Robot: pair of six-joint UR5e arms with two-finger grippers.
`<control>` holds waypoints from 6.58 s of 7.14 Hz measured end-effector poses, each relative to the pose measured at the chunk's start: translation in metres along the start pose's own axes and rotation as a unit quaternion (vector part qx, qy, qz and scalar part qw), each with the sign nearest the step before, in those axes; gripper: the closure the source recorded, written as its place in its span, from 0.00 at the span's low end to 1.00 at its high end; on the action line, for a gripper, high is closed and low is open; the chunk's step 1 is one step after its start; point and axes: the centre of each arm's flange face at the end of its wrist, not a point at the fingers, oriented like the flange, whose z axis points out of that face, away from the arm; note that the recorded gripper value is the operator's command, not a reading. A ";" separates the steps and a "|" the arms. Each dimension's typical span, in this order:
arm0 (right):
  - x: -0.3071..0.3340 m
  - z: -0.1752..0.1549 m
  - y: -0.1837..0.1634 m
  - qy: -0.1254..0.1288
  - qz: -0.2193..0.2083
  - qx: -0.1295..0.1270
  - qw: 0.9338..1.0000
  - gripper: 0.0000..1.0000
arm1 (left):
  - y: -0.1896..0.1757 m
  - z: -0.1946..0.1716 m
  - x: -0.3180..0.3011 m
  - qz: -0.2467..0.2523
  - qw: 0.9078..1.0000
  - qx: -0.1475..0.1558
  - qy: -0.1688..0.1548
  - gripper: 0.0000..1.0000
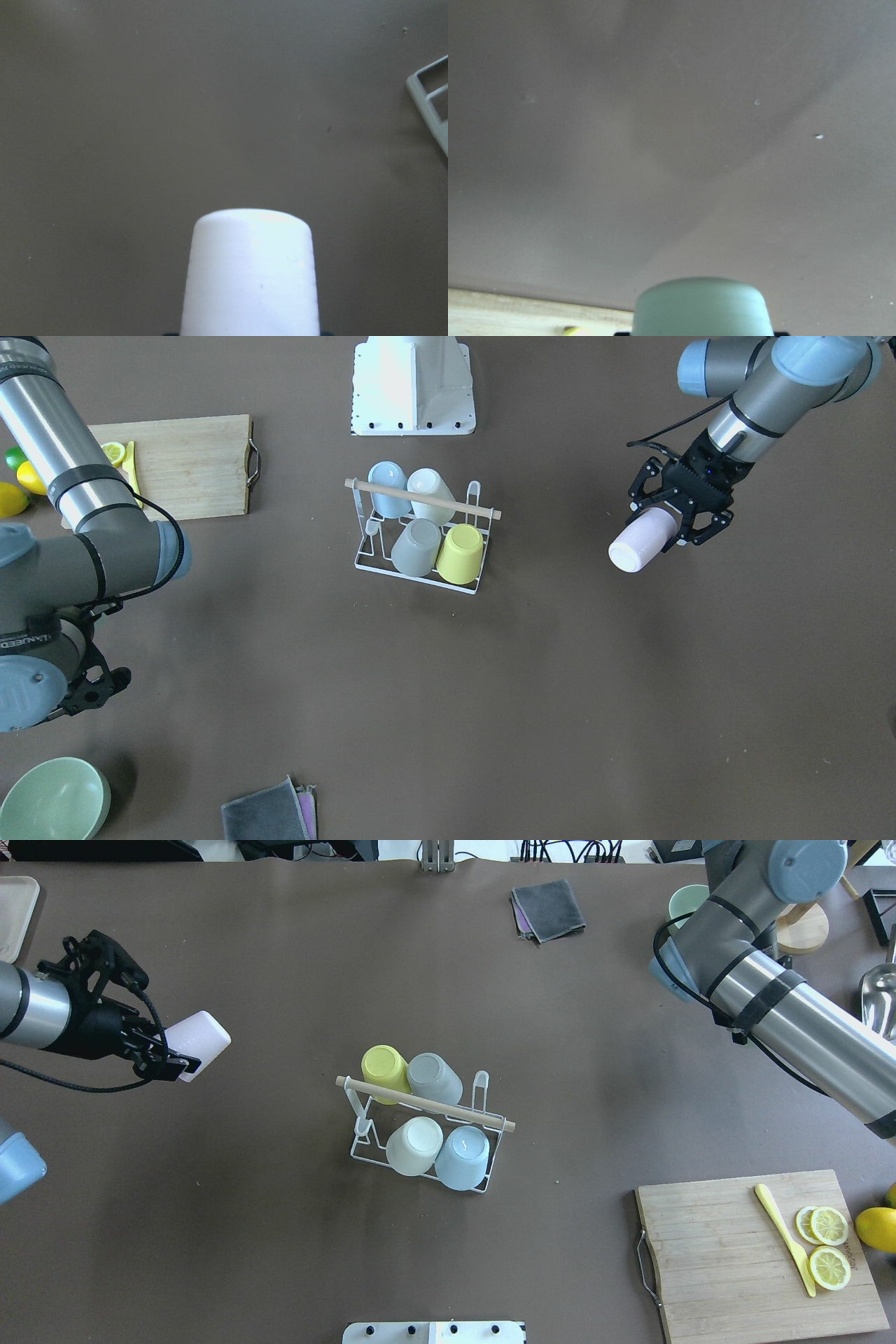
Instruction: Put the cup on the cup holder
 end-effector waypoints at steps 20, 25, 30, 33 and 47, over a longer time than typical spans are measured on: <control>-0.233 -0.099 0.115 -0.020 -0.044 0.771 0.635 1.00 | 0.058 0.110 0.270 -0.074 0.892 0.442 -0.050 0.84; -0.264 -0.011 0.086 -0.092 -0.088 0.855 0.502 1.00 | 0.053 0.115 0.273 -0.076 0.891 0.445 -0.051 0.84; -0.331 0.048 0.076 -0.168 -0.105 0.869 0.454 1.00 | 0.055 0.125 0.272 -0.073 0.893 0.441 -0.057 0.54; -0.362 0.064 0.065 -0.168 -0.099 0.873 0.448 1.00 | 0.055 0.127 0.271 -0.073 0.893 0.440 -0.058 0.01; -0.374 0.099 0.076 -0.174 -0.121 0.875 0.434 0.00 | 0.108 0.048 0.167 -0.133 0.945 0.299 -0.017 0.01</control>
